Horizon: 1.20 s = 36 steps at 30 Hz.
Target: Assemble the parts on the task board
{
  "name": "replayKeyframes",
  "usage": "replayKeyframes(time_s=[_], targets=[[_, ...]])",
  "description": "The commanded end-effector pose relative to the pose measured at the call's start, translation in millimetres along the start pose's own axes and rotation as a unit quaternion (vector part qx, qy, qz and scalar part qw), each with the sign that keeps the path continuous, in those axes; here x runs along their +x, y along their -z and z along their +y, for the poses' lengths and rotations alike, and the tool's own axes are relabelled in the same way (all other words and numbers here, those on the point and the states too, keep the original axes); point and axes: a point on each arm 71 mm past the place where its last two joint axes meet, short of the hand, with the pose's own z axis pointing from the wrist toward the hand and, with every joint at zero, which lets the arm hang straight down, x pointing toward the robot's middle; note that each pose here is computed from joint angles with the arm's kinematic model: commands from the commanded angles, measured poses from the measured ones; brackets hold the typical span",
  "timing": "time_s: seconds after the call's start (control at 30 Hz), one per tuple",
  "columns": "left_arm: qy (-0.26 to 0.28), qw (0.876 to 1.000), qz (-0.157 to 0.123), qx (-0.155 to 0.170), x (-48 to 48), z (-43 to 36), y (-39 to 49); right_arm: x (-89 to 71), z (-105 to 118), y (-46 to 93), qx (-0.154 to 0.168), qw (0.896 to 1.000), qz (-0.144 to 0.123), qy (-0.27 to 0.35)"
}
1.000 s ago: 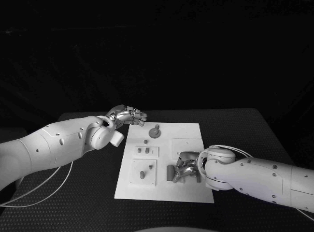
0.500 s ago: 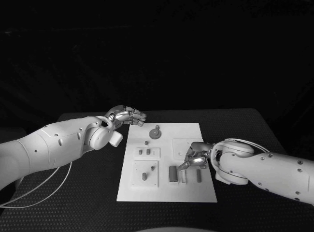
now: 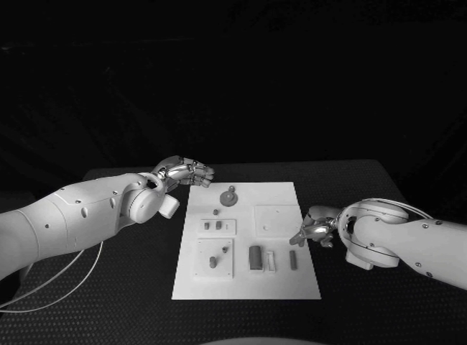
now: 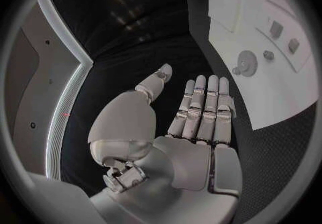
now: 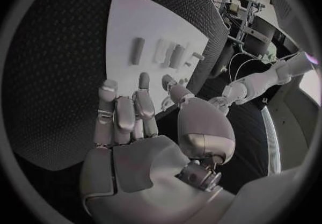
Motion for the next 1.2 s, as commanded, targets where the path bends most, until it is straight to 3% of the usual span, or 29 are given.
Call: replayKeyframes(time_s=[0.03, 0.5, 0.9, 1.03, 1.2], targets=[[0.002, 1.0, 0.006, 0.006, 1.0, -2.0, 0.3, 7.3, -3.2, 0.9, 0.023, 0.999, 0.03, 0.009], [0.003, 1.0, 0.011, 0.006, 4.3, -2.7, -0.4, 31.6, -2.4, -14.9, 0.03, 0.998, 0.041, 0.033], [0.003, 1.0, 0.011, 0.006, 3.7, -2.5, 0.4, 41.8, 0.5, -26.7, 0.029, 0.997, 0.031, 0.06], [0.003, 1.0, 0.012, 0.006, 4.4, -2.7, 0.6, 43.3, -1.3, -30.0, 0.03, 0.995, 0.011, 0.097], [0.003, 1.0, 0.011, 0.007, 3.4, -2.7, 1.4, 49.1, 1.5, -32.4, 0.03, 0.988, 0.019, 0.152]])
